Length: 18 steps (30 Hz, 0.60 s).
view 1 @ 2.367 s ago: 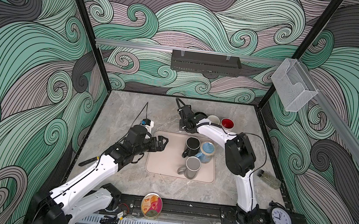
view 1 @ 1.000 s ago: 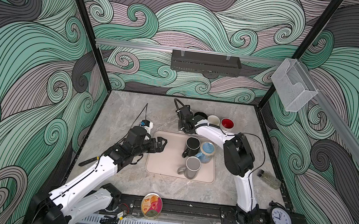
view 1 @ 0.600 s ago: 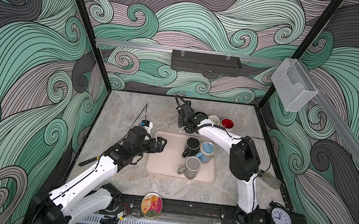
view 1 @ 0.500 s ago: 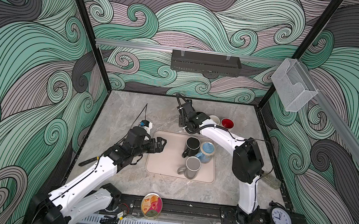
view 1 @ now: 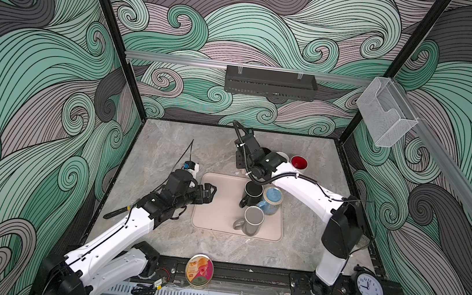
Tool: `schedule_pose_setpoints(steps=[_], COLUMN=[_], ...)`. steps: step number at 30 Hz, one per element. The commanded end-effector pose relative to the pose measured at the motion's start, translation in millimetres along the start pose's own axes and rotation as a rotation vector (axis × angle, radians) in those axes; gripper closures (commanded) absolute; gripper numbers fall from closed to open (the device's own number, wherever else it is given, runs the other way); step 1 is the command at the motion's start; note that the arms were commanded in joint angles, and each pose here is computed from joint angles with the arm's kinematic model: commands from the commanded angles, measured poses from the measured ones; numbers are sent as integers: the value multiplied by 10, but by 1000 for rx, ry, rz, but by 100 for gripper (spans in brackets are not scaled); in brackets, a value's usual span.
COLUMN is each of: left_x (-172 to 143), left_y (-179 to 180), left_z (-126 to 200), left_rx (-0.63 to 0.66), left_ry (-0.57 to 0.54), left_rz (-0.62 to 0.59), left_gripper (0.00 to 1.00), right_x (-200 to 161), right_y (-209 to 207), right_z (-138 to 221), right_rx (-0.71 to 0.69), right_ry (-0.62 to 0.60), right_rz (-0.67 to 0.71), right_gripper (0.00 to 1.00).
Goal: Turn the mug right side up
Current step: Place the mug at the top-center of the table, then pick up the mug from the tray.
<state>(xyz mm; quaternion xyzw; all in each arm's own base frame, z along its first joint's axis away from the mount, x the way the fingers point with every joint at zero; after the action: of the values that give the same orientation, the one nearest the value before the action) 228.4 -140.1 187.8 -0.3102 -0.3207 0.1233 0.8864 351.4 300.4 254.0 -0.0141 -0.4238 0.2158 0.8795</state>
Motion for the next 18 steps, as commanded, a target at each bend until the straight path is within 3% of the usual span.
schedule_pose_setpoints(steps=[1, 11, 18], left_x=[-21, -161, -394], left_y=[5, -55, -392], left_z=[-16, 101, 210], left_rx=[6, -37, -165], left_ry=[33, 62, 64], left_rz=[-23, -59, -302], left_gripper=[13, 24, 30], right_x=[-10, -389, -636], right_y=[-25, 23, -29], right_z=[352, 959, 1138], right_rx=[15, 99, 185], right_ry=[-38, -46, -74], right_rz=[26, 45, -4], right_gripper=[60, 60, 60])
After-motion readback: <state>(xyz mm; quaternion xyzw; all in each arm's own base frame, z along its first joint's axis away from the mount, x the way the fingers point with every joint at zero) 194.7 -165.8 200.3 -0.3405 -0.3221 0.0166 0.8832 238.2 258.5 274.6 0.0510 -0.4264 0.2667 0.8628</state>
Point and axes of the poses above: each gripper's point midway between its finger pads, its own z axis back along the fingers, its own y axis along the line the jaws close on, x = y × z, the point moved 5 cm from there along z, back along the fingers, and after that the axes turned 14 degrees about z, right-handed, at the moved point
